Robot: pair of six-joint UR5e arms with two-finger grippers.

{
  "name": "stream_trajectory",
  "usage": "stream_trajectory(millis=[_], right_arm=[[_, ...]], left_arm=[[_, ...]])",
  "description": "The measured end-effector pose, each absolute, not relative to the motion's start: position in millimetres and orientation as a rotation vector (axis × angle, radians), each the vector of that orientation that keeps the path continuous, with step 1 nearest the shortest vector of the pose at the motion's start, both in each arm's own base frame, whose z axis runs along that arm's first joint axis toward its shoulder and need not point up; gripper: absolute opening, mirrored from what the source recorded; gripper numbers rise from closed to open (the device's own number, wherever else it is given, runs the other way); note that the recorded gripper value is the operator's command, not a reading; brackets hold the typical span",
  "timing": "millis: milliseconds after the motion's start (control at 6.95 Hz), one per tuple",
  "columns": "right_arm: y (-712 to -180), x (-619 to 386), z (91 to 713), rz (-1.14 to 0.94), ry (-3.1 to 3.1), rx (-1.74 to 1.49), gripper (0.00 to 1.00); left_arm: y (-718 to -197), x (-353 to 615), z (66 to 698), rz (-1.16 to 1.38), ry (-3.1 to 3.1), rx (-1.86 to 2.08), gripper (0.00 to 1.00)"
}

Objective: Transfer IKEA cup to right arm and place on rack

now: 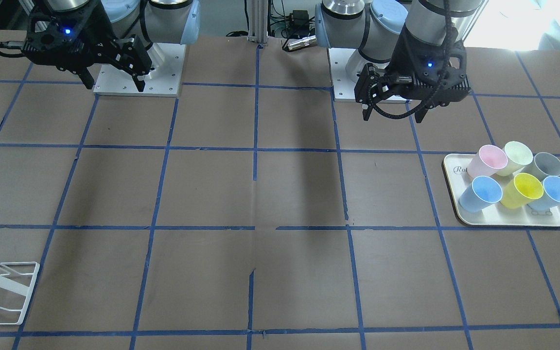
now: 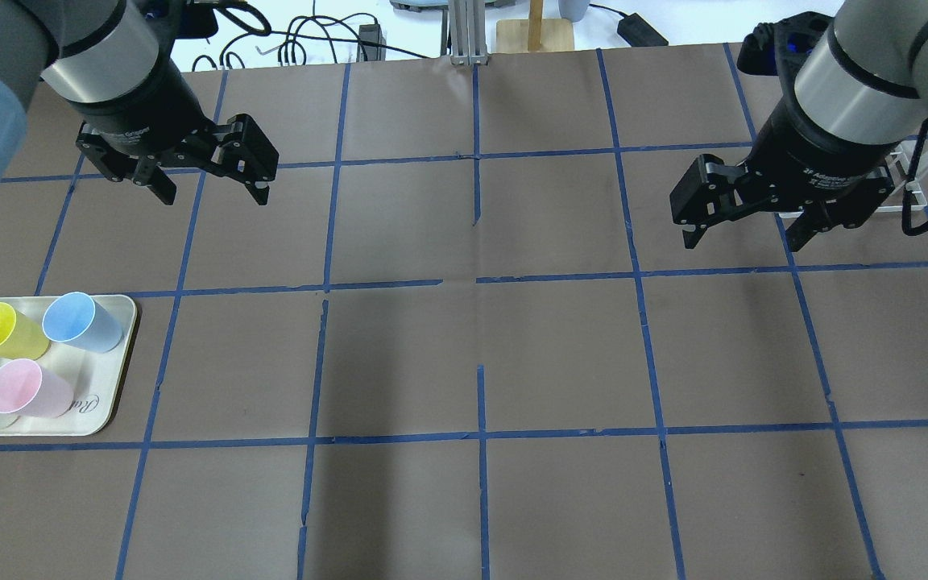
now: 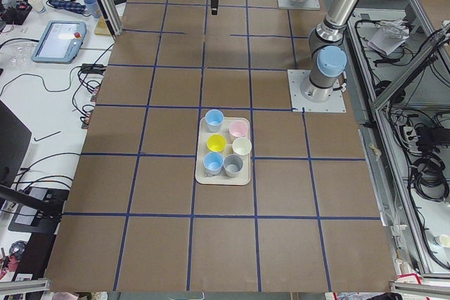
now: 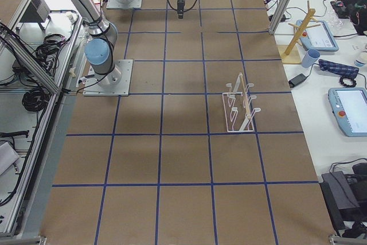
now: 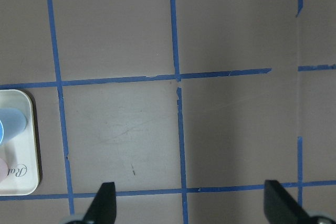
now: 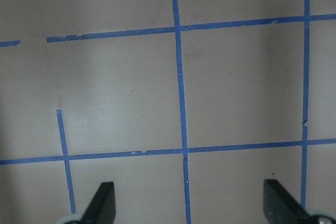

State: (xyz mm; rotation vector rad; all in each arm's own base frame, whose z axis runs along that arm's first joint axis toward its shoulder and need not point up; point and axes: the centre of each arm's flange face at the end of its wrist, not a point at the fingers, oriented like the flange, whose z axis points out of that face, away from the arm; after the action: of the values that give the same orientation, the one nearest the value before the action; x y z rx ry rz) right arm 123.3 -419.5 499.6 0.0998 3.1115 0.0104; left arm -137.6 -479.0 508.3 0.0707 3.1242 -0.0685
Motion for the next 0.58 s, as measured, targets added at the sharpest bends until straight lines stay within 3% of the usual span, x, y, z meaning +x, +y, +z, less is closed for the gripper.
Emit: stream_trajectory(millis=[576], right_arm=[[-418.2,123.8,496.7,0.021,3.108,0.099,1.0]], left_arm=[[-475.9,-135.5,506.9,-0.059,3.122,0.071,1.0]])
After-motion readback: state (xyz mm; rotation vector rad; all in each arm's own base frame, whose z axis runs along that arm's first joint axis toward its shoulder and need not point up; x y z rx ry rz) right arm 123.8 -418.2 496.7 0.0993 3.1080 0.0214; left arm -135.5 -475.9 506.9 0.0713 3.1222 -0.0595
